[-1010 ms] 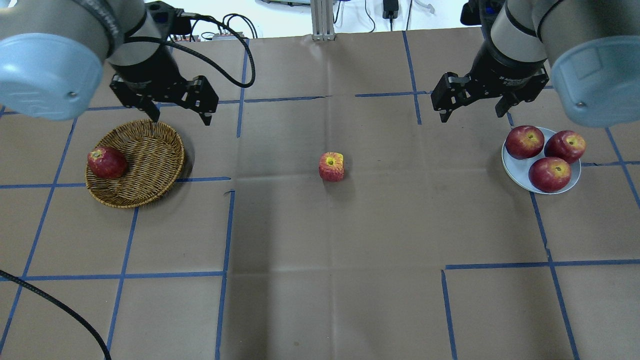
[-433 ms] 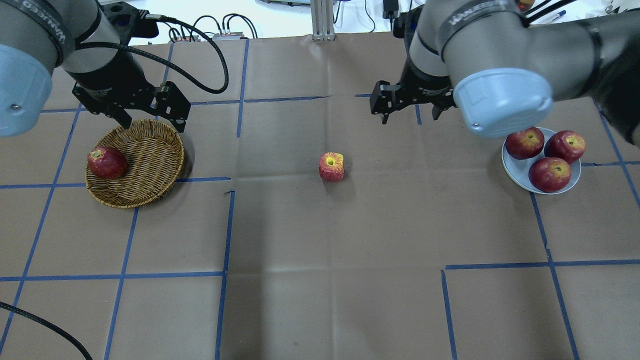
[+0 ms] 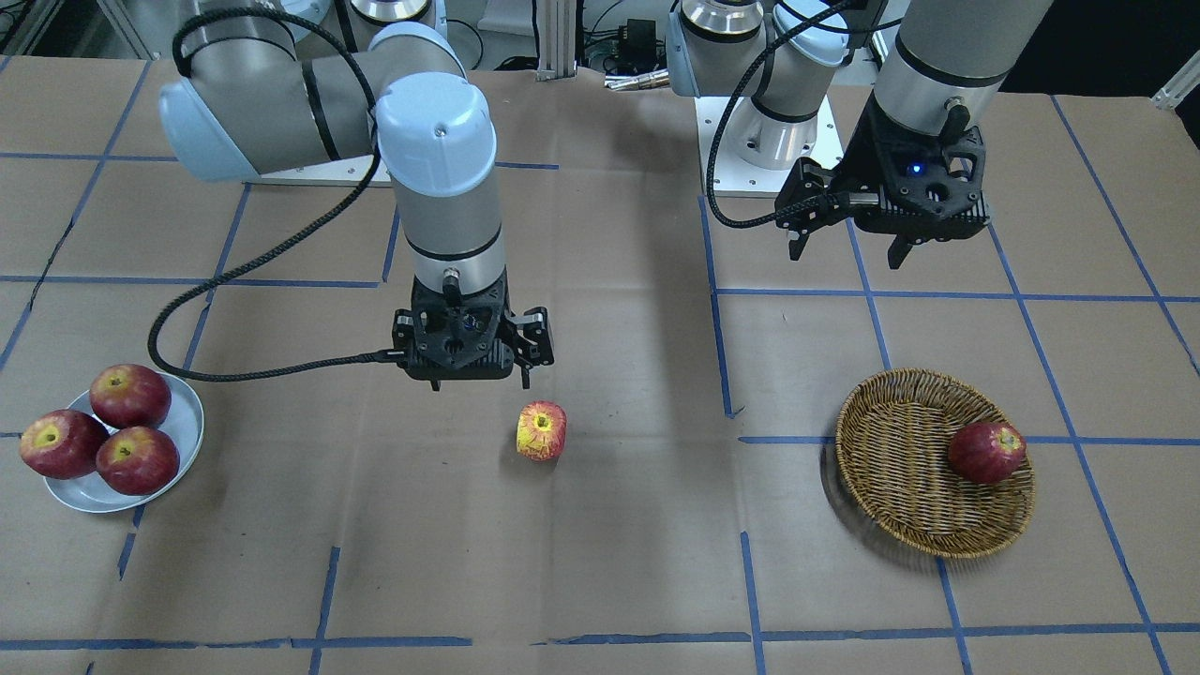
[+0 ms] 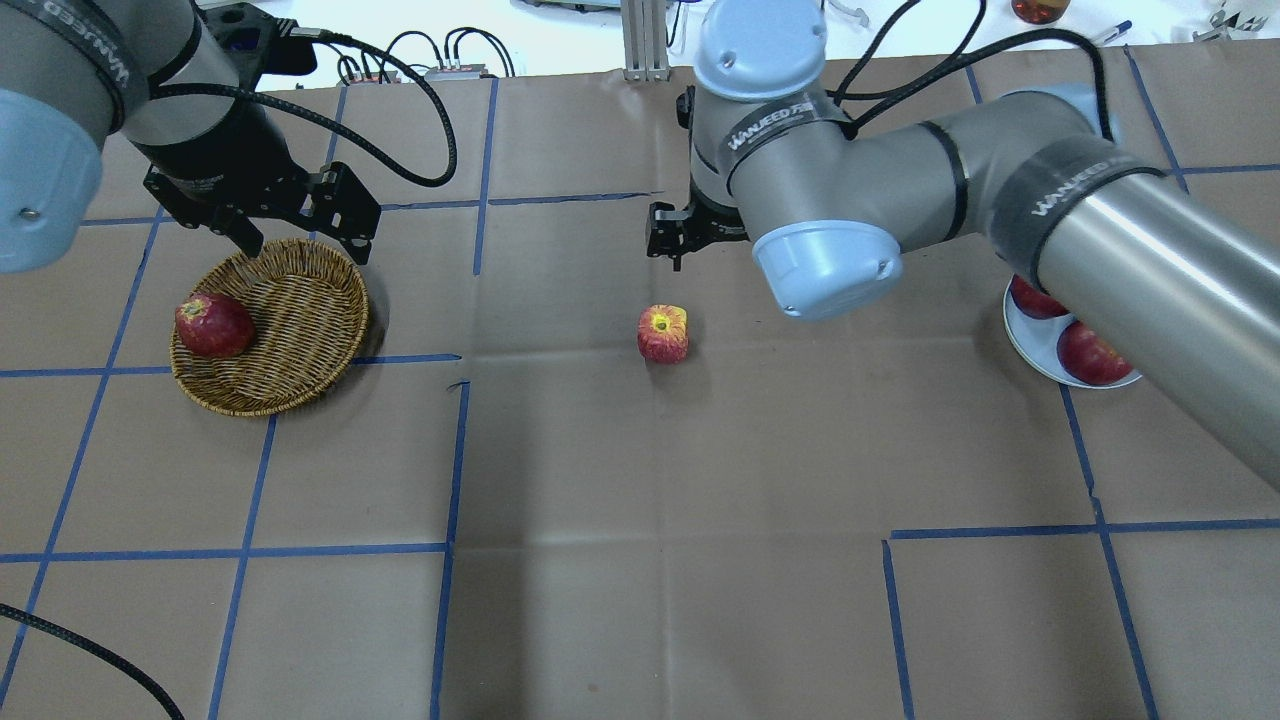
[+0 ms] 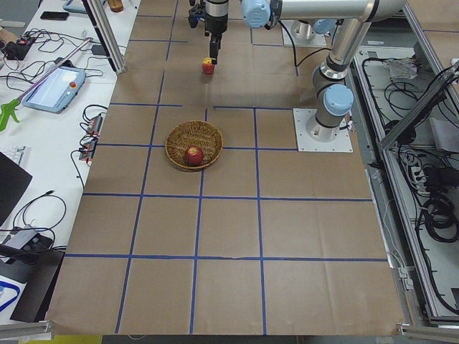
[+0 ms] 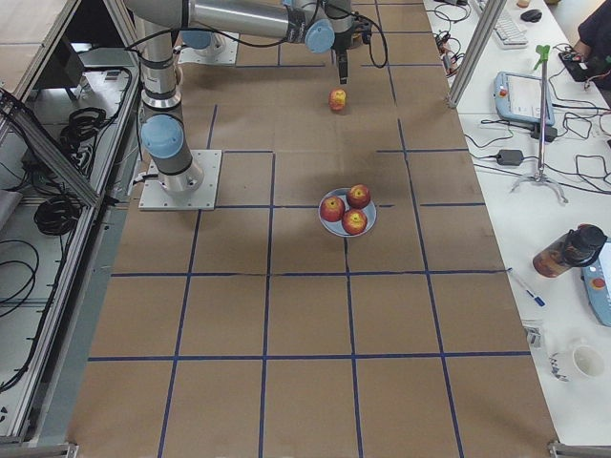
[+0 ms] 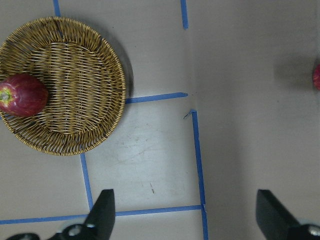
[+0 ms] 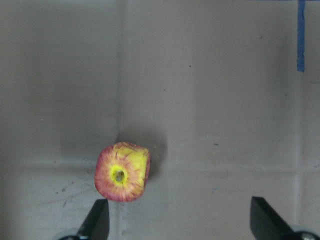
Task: Transfer apple from basket to plate
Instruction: 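Reach the right gripper over to the apple on the table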
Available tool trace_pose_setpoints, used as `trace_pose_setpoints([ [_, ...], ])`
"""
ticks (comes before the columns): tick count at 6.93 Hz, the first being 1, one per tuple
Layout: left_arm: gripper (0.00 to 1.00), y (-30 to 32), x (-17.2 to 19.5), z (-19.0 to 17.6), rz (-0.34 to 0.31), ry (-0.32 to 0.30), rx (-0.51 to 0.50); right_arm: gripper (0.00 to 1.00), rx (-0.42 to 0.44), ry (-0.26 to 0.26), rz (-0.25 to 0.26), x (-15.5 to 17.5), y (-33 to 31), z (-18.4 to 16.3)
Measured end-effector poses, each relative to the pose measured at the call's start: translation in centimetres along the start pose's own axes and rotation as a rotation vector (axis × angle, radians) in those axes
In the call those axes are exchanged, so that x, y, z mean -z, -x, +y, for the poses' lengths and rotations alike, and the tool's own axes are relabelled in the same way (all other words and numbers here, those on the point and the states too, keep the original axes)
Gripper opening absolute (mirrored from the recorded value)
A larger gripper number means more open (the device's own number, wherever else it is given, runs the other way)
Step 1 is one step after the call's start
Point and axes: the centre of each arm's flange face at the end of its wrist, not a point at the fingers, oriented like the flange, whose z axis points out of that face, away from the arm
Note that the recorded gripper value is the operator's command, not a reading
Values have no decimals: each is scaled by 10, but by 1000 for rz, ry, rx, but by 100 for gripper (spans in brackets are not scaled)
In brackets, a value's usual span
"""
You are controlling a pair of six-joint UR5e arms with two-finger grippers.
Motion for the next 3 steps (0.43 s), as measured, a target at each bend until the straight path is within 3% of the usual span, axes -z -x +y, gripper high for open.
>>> trace_pose_setpoints([
  [3, 99, 1, -1, -1, -1, 0, -2, 100, -16, 0, 22, -56, 26, -1],
])
